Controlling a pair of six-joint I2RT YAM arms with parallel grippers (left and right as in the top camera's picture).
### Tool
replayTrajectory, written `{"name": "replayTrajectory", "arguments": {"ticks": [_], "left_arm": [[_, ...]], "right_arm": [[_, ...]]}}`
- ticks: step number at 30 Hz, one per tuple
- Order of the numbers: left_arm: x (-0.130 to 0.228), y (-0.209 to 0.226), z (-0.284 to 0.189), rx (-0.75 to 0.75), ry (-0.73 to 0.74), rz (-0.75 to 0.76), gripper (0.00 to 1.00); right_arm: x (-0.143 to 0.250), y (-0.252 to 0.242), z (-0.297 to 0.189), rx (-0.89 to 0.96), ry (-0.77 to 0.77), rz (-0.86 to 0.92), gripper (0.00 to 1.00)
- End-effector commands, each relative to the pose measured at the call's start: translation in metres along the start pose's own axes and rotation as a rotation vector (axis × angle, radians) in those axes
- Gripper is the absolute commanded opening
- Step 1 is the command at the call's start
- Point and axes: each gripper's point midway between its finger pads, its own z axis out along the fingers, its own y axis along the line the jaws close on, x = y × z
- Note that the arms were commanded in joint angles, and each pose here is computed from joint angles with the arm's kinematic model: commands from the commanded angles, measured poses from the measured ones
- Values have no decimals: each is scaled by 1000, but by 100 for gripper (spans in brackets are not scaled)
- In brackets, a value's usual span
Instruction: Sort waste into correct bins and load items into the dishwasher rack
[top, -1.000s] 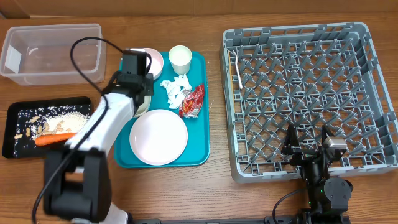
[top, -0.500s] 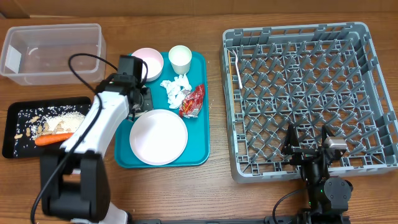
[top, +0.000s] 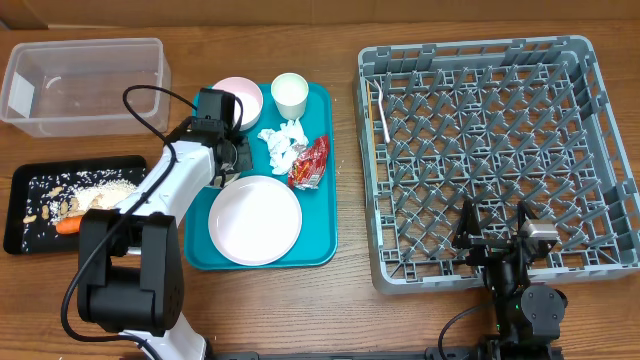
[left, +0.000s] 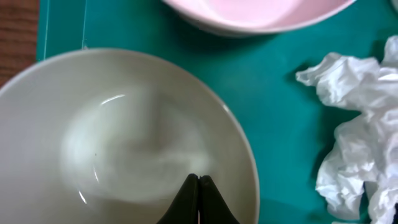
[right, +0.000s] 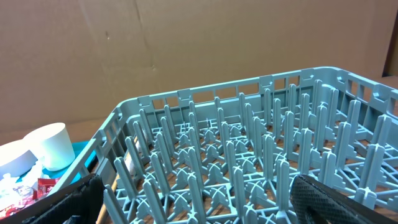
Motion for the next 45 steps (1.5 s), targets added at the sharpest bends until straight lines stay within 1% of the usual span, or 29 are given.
{"name": "replayTrajectory", "arguments": {"ticks": [1, 8, 16, 18, 21, 24, 27, 30, 32, 34, 40, 45], "left_arm": [[-8, -1, 3, 15, -24, -8, 4], [-35, 15, 2, 32, -108, -67, 11], [-42, 15, 1, 92, -121, -89, 11], [-52, 13, -1, 102, -163, -74, 8], [-70, 5, -13, 143, -214, -66, 7], [-94, -7, -31, 200, -265, -59, 8], [-119, -12, -48, 219, -336, -56, 10], [-134, -15, -55, 232, -397, -49, 11], [-142, -16, -51, 238, -431, -42, 13], [-144, -17, -42, 238, -433, -42, 13], [-131, -14, -6, 218, -369, -41, 11], [-122, -12, 6, 204, -331, -24, 12]], "right_arm": [[2, -3, 0, 15, -5, 5, 100], [2, -3, 0, 15, -5, 5, 100], [2, -3, 0, 15, -5, 5, 100], [2, -3, 0, 15, -5, 5, 100], [2, -3, 0, 15, -6, 5, 100], [2, -3, 0, 15, -5, 5, 100], [2, -3, 0, 15, -5, 5, 100], [2, -3, 0, 15, -5, 5, 100], [2, -3, 0, 15, -6, 5, 100], [2, -3, 0, 15, -5, 5, 100], [2, -3, 0, 15, -5, 5, 100], [2, -3, 0, 15, -6, 5, 100]]}}
